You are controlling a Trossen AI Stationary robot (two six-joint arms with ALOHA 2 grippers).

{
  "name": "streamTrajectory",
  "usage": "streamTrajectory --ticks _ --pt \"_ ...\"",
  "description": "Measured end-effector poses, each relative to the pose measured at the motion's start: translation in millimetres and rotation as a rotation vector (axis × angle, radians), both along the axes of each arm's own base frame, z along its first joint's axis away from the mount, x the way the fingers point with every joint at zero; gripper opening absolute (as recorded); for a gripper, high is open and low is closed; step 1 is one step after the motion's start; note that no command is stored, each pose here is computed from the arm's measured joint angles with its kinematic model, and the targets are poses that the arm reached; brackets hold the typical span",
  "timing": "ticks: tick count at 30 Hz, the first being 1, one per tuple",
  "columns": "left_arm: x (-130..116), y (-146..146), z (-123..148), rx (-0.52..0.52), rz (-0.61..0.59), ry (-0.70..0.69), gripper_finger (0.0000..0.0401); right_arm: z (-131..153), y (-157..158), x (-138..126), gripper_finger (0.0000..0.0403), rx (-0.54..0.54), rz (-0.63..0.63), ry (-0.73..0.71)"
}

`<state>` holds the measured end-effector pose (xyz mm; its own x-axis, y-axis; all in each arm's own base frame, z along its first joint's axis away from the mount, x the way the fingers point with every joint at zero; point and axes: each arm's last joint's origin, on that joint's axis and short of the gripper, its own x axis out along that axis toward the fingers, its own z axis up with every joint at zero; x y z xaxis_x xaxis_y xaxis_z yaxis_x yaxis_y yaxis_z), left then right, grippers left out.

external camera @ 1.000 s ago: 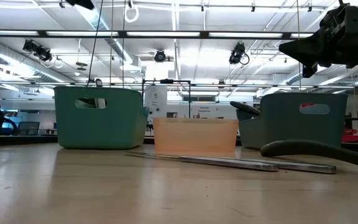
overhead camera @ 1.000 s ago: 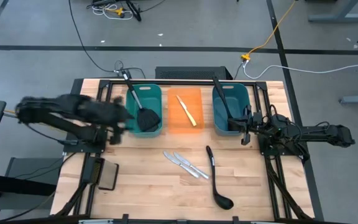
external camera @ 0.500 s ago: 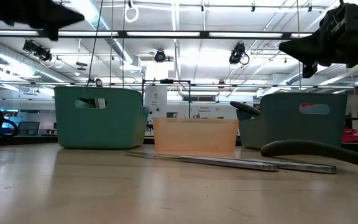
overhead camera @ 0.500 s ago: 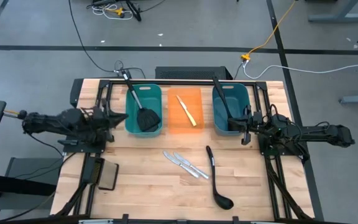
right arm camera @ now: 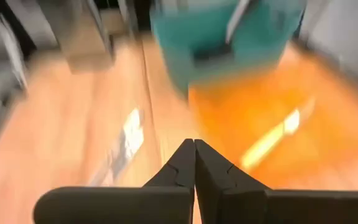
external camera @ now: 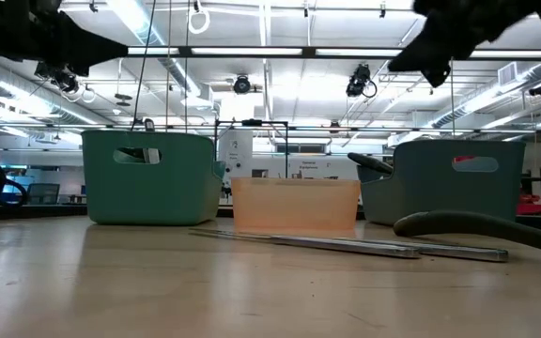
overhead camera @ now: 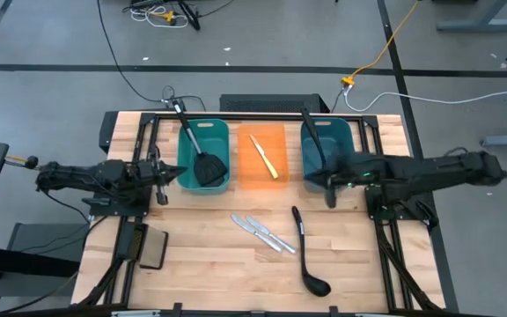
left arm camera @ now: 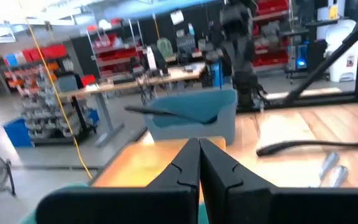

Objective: Pick & Place Kitchen Items
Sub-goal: Put the top silver knife into the orange bin

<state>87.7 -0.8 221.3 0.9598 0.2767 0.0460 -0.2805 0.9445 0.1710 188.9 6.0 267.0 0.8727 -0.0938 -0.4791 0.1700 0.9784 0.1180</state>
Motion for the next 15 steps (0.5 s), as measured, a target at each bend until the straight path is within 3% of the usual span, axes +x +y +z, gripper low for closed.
streamTrajectory --ticks 5,9,15 --pt "-1 0 4 -0.006 0.001 -0.042 0.0006 7 21 41 0.0024 0.073 -0.047 0.340" --pt "-1 0 4 -0.016 0.001 -0.043 0.0007 9 46 76 0.0062 0.143 0.007 0.430" --pt "-1 0 3 -0.028 -0.003 -0.035 0.0014 -17 83 113 0.0135 0.148 0.080 0.557"
